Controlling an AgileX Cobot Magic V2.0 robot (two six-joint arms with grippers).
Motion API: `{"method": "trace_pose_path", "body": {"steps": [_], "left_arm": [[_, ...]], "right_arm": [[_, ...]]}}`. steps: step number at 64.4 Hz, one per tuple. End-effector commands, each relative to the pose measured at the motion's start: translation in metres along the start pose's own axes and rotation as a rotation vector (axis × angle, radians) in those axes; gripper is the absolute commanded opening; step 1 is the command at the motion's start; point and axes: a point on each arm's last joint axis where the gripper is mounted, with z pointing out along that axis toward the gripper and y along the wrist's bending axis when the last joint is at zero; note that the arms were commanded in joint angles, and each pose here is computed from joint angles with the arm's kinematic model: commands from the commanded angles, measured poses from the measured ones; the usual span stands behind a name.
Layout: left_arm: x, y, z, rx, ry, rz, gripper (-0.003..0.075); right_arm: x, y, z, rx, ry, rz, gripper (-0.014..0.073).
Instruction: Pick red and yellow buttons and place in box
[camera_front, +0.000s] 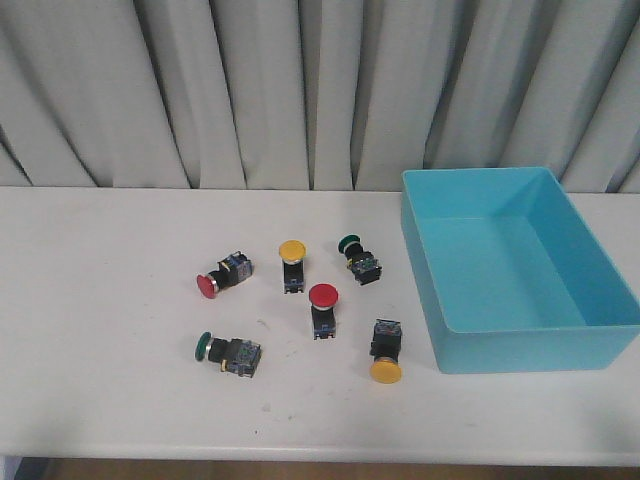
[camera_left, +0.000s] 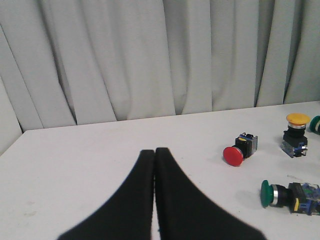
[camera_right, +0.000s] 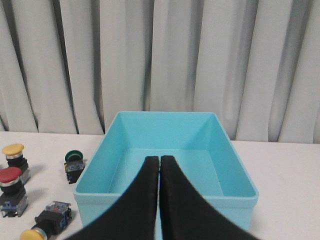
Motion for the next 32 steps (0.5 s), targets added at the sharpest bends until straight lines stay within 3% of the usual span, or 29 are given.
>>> {"method": "trace_pose_path", "body": {"steps": [1, 8, 19, 32], "left_arm": [[0.007, -0.001, 0.001, 0.009, -0.045, -0.015, -0.0006], [-0.018, 0.000, -0.003, 0.013, -0.128, -0.081, -0.0006], [-0.085, 0.001, -0.018, 0.018, -0.275, -0.094, -0.0006], [-0.151, 0.002, -0.015, -0.002, -0.184, -0.026, -0.0006]], "right_arm": [[-0.009, 0.000, -0.001, 0.006, -0.102, 0.020, -0.0003], [-0.026, -0.001, -0.003, 0.005, -0.133, 0.075, -0.0003], [-0.086, -0.003, -0.009, 0.004, -0.221, 0.059, -0.0003], [-0.147, -0.005, 0.008, 0.020, -0.104, -0.027, -0.0003]]}}
